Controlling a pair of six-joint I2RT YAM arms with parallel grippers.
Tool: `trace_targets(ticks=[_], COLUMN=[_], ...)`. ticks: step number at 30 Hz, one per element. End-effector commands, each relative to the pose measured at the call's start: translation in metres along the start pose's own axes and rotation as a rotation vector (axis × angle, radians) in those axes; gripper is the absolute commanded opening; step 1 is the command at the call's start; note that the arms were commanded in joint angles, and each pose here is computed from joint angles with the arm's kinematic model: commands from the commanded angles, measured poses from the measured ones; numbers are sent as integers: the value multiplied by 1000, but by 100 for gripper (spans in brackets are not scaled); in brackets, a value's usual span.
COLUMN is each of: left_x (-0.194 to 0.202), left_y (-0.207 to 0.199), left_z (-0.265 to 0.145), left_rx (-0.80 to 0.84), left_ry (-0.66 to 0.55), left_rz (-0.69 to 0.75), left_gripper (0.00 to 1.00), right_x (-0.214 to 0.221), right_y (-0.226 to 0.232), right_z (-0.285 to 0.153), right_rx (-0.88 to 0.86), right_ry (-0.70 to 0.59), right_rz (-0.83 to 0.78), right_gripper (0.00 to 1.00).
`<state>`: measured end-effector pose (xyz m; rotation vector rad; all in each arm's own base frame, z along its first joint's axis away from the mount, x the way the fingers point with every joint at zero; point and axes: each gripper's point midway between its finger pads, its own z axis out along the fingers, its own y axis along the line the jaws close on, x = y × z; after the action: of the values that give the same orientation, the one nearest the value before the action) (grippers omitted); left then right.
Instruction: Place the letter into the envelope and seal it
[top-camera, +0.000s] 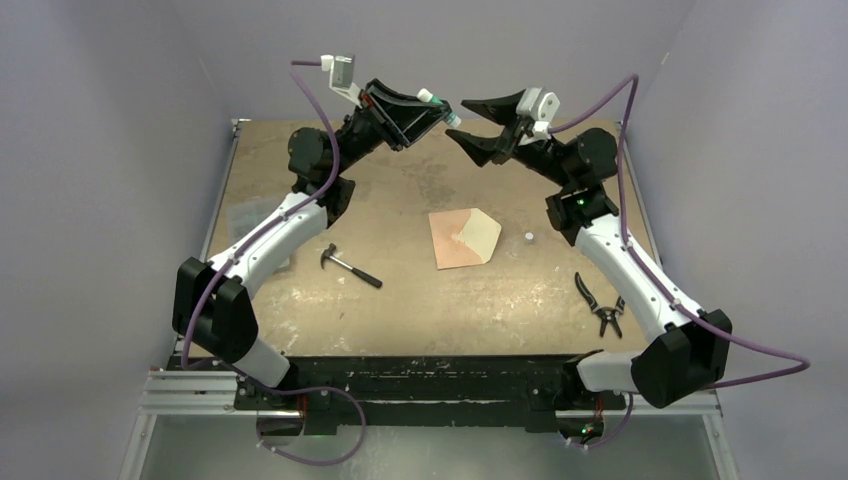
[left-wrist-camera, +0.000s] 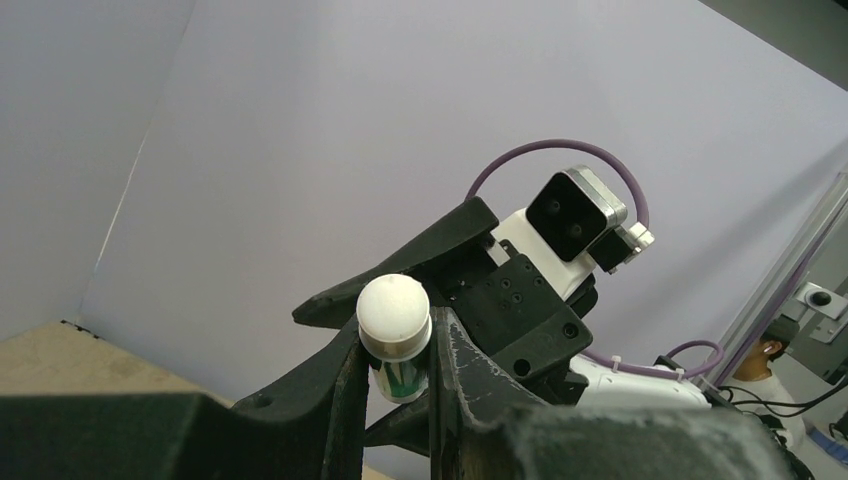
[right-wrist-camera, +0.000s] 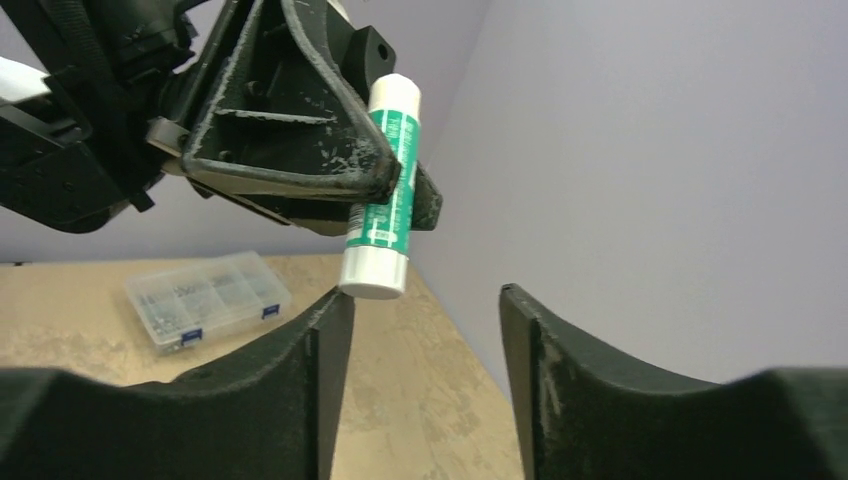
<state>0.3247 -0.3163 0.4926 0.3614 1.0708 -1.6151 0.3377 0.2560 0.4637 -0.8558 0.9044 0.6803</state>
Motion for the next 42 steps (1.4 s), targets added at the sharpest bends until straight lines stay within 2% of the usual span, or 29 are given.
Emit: trace_targets(ticks=[1,3,7,17,22,24,27,29,36,42], left_x=[-16,-17,-16,-14,-16,-17,-19,-21,-23,-27], left_y=[-18,-19,-17,-7,-11,-13,-15,-16,-19,-24], left_z=[7,8,10,13,15,15,15,15,16,17], left_rx=[45,46,45,27,49,55,57,57,61,73], left_ry=[-33,-34,-27,-17,-22,-27,-32,-35,-41,-51], left_rz=[45,47,46,48,46,48,54,58,59,67], left_gripper=[0,0,0,0,0,0,0,0,0,0], right_x=[-44,-44,-48,-63,-52,-46,-41,-40,-34,-27], right_y=[-2,-2,1,2,-2,-4,-5,-5,-4,-5], right_z=[4,6,5,4,9,10,8,5,7,6], right_rx=[-7,-8,-16,-8,-4,7,29,43,34,47], right_ry=[-73,-66,-82,-148,-118,-101,-92,-97,-75,-58], right_rz=[-34,-24,-18,14,51,74,101,107,127,128], right_gripper=[51,46,45,51,30,34,54,60,53,60])
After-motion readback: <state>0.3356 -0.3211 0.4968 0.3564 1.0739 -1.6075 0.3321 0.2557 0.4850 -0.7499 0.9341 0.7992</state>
